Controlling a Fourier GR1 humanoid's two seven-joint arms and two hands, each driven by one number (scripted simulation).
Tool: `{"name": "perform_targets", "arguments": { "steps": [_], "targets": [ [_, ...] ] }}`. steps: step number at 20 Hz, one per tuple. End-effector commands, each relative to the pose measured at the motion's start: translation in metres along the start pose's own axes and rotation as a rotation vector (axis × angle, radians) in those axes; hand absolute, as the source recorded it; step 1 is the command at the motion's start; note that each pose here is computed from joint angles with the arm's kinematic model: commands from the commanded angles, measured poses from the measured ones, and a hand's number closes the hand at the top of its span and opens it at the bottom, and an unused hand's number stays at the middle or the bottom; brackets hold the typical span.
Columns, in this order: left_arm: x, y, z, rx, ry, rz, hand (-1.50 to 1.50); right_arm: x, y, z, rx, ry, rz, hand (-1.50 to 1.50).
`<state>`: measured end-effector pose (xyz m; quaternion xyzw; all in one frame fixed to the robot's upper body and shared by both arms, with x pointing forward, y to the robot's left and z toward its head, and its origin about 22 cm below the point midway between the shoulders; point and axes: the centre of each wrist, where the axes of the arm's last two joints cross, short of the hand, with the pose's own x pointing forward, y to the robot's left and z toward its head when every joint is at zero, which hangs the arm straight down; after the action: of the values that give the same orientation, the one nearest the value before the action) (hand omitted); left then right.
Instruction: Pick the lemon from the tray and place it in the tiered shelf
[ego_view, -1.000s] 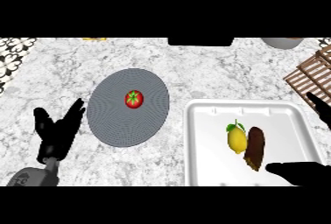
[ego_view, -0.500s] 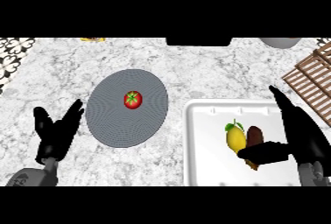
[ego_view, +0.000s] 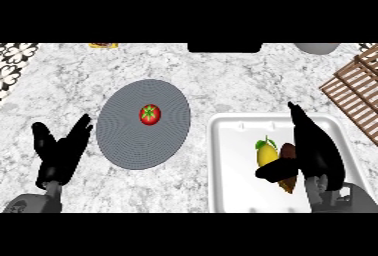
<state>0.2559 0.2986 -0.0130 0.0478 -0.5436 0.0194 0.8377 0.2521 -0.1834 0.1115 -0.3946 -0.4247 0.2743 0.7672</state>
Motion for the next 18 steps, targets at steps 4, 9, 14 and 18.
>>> {"name": "perform_targets", "arguments": {
  "steps": [4,9,14,18],
  "targets": [
    [-0.018,0.014,0.002,-0.005,0.061,-0.004,0.0,0.011,0.024,0.009,-0.003,0.178,0.03,-1.5],
    [-0.012,-0.003,0.007,0.03,0.033,-0.007,0.0,-0.006,0.046,0.0,0.0,0.201,0.052,-1.5],
    [-0.02,0.004,0.013,-0.004,0.055,-0.008,0.0,-0.005,0.053,-0.027,-0.047,0.23,0.074,-1.5],
    [-0.029,-0.009,0.003,-0.01,0.046,0.002,0.0,-0.012,0.053,-0.037,-0.053,0.247,0.128,-1.5]
  ]
}}
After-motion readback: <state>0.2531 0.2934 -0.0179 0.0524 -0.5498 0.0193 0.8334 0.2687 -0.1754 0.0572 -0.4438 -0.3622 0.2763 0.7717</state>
